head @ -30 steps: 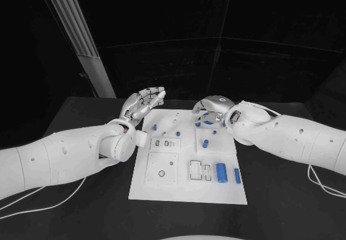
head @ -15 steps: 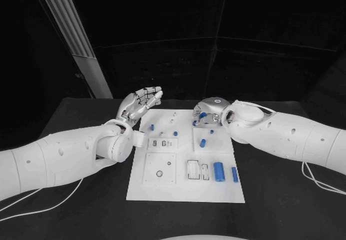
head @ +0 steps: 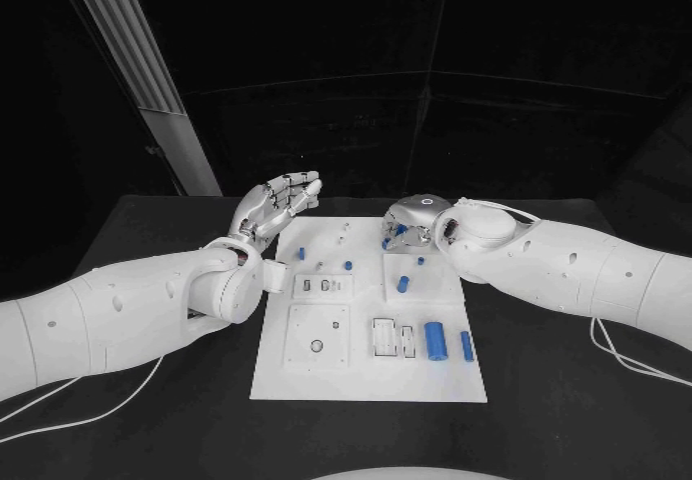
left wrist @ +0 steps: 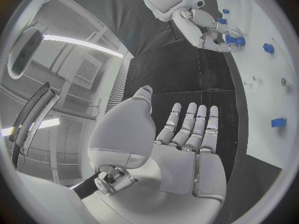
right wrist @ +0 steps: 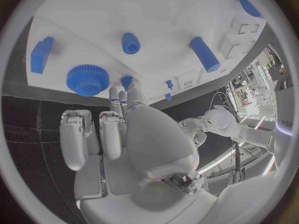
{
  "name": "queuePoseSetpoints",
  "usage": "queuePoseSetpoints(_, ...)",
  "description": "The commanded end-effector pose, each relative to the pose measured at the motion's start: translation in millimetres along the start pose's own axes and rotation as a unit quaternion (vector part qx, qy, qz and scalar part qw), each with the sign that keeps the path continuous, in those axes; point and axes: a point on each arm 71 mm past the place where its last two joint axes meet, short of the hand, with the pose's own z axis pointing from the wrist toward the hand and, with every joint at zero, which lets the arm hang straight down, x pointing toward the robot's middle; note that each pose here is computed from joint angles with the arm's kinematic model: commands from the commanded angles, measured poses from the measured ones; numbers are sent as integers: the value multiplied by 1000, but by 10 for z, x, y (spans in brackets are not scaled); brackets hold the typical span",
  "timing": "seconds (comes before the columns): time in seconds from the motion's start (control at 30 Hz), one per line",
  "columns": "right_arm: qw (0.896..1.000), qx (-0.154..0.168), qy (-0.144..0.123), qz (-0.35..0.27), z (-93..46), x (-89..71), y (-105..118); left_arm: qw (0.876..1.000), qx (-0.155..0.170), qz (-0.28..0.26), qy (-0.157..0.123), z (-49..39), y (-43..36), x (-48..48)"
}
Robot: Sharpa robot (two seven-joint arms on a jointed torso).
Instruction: Assemble the parts on the task board
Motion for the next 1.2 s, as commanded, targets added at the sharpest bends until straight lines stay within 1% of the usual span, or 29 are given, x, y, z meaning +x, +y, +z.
queuePoseSetpoints(0.03,1000,1,15,-7,14,8,7,984,176,-3,8,-35,-254,12)
queuePoseSetpoints(0.43,999,7,40,-10,56,44,38,985,174,-3,8,-31,-251,15)
queuePoseSetpoints(0.53,999,8,43,-11,63,49,46,985,173,-3,8,-30,-250,15)
queuePoseSetpoints(0.63,999,8,41,-14,69,45,53,985,173,-4,9,-30,-249,15)
queuePoseSetpoints(0.87,1000,7,18,-22,71,11,80,985,172,-4,9,-29,-248,15)
queuePoseSetpoints(1.03,1000,3,-14,-20,61,-36,103,985,170,-5,10,-28,-246,18)
queuePoseSetpoints(1.2,998,-5,-60,-13,22,-106,135,986,168,-6,11,-27,-243,22)
